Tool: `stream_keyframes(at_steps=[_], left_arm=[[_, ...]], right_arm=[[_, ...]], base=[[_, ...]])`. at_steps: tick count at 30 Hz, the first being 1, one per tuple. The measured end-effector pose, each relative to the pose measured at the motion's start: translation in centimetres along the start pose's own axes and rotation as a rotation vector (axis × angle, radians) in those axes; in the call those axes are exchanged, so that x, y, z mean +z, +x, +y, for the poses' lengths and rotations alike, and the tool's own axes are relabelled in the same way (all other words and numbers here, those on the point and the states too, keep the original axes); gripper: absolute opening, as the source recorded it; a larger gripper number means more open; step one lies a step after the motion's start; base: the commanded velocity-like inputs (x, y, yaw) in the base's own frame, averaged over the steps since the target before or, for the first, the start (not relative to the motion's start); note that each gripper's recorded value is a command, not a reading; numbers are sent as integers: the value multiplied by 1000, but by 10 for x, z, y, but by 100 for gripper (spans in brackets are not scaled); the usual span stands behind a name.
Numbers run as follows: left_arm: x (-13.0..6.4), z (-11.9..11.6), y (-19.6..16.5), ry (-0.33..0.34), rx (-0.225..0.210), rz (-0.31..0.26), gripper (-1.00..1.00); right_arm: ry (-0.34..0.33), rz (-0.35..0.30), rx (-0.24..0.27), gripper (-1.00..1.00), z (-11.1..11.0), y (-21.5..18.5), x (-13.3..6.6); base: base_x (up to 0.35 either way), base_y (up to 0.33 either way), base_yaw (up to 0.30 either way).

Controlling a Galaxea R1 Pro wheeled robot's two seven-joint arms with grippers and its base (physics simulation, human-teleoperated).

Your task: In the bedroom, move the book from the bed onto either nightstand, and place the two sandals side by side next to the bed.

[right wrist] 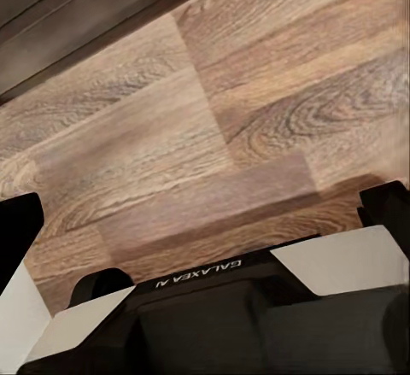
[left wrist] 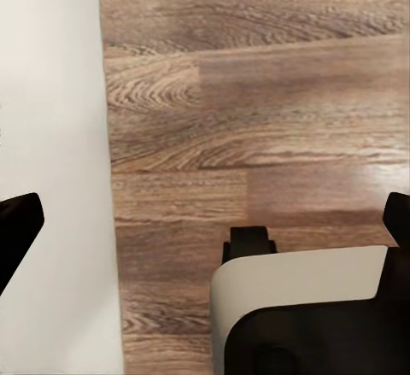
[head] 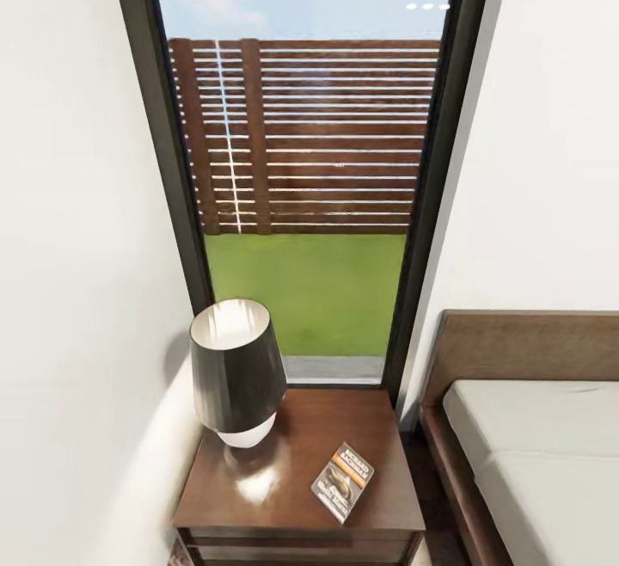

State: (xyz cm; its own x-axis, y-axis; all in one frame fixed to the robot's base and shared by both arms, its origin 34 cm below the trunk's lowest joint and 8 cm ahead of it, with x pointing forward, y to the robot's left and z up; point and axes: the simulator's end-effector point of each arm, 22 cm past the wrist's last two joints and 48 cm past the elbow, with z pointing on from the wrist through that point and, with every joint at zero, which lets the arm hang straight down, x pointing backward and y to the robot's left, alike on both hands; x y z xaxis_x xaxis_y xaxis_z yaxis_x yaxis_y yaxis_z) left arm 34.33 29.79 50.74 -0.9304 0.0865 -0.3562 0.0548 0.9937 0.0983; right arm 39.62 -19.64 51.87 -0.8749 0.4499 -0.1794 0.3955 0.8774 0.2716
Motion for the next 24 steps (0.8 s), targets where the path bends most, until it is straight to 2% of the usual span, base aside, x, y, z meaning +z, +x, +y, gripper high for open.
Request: stream_keyframes(at_steps=[24], left_arm=[[-41,0,28,4,-7,38,100]], right_arm=[[62,68,1,100,-39,60,-39]], base=[[0,0,0]])
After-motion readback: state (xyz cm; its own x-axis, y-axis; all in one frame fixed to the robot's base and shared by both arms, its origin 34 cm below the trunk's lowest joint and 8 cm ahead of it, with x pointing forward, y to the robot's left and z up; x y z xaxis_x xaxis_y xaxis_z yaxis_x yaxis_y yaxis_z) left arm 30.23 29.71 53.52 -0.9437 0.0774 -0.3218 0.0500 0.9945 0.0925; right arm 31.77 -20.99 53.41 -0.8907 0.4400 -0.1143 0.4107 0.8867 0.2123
